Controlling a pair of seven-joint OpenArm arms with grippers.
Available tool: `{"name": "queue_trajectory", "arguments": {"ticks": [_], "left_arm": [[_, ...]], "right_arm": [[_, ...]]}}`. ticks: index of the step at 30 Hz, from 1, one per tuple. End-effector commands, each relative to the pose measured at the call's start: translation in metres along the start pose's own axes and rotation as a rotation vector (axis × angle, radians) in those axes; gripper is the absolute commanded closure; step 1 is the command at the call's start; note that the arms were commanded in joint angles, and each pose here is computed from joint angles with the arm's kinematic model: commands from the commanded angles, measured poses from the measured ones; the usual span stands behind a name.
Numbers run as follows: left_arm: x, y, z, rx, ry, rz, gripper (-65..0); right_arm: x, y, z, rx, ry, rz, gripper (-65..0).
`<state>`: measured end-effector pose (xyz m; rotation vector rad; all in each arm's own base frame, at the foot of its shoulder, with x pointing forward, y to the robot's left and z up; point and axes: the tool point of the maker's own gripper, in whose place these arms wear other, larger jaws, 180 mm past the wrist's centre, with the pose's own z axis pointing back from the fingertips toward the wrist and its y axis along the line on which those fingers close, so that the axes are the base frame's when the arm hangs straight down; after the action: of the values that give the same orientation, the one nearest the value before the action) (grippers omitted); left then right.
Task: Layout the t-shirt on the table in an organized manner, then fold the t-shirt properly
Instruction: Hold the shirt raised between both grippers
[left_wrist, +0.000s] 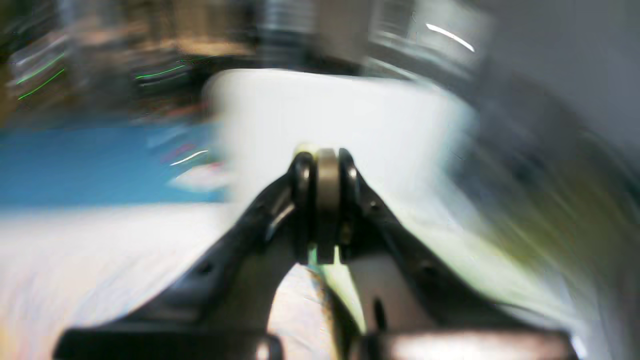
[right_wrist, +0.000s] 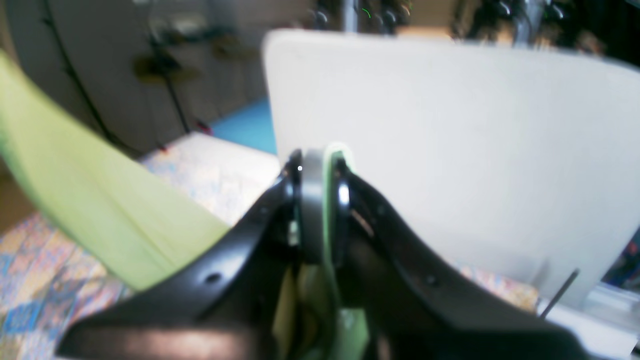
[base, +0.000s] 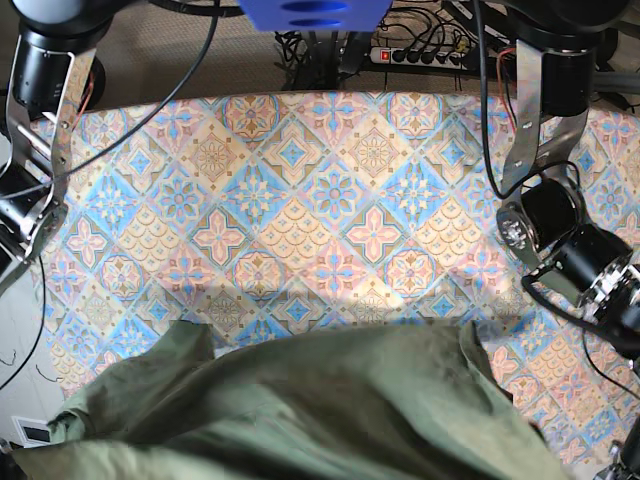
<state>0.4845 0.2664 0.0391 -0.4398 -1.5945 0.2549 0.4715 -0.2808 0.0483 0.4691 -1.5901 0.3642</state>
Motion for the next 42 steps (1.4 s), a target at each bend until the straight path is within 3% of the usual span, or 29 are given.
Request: {"name": "queue_trajectory", "arguments": {"ticks": [1, 3, 5, 7, 9, 11, 12, 14, 17, 20, 28, 35, 36, 38, 39, 40, 42], "left_arm": [[0.011, -0.009, -0.007, -0.006, -0.02, 0.004, 0.0], [-0.016, -0.03, -0.007, -0.113, 0.125, -0.085, 0.0], [0.003, -0.07, 0.011, -0.348, 0.047, -0.198, 0.0], [0.016, -0.094, 0.034, -0.508, -0.013, -0.163, 0.0], [0.01, -0.082, 0.03, -0.478, 0.024, -0.1, 0.0], [0.005, -0.054, 0.016, -0.329, 0.05, -0.071, 0.0], [0.012, -0.039, 0.01, -0.243, 0.014, -0.055, 0.0], [0.011, -0.031, 0.005, -0.176, 0.0, -0.05, 0.0], [-0.001, -0.049, 0.015, -0.303, 0.086, -0.079, 0.0], [0.006, -0.065, 0.025, -0.418, 0.058, -0.079, 0.0], [0.004, -0.051, 0.02, -0.335, 0.071, -0.109, 0.0], [0.005, -0.059, 0.023, -0.387, 0.063, -0.093, 0.0], [0.009, -0.058, 0.024, -0.371, 0.05, -0.102, 0.0], [0.031, -0.031, 0.026, -0.219, -0.069, -0.08, 0.0], [0.024, -0.023, 0.022, -0.174, -0.055, -0.05, 0.0], [0.004, -0.037, 0.02, -0.233, 0.038, -0.08, 0.0], [0.004, -0.101, 0.036, -0.514, 0.015, -0.253, 0.0]], "right_arm": [[0.025, 0.002, 0.003, 0.006, -0.07, 0.018, -1.9], [0.026, 0.004, 0.004, 0.01, -0.068, 0.025, -1.9], [0.031, 0.008, 0.005, 0.011, -0.076, 0.047, -1.9], [0.03, 0.007, 0.005, 0.01, -0.074, 0.045, -1.9], [0.03, 0.007, 0.005, 0.01, -0.073, 0.046, -1.9], [0.03, 0.007, 0.004, 0.009, -0.075, 0.045, -1.9], [0.03, 0.006, 0.004, 0.008, -0.075, 0.044, -1.9], [0.029, 0.006, 0.004, 0.008, -0.072, 0.044, -1.9], [0.029, 0.006, 0.004, 0.008, -0.072, 0.044, -1.9], [0.03, 0.007, 0.004, 0.008, -0.072, 0.046, -1.9], [0.029, 0.007, 0.004, 0.008, -0.071, 0.046, -1.9], [0.03, 0.006, 0.005, 0.007, -0.074, 0.045, -1.9], [0.03, 0.006, 0.005, 0.006, -0.075, 0.045, -1.9], [0.03, 0.006, 0.005, 0.007, -0.074, 0.045, -1.9], [0.03, 0.006, 0.005, 0.007, -0.074, 0.045, -1.9], [0.03, 0.006, 0.005, 0.006, -0.076, 0.045, -1.9], [0.031, 0.005, 0.007, 0.001, -0.075, 0.048, -1.9]]}}
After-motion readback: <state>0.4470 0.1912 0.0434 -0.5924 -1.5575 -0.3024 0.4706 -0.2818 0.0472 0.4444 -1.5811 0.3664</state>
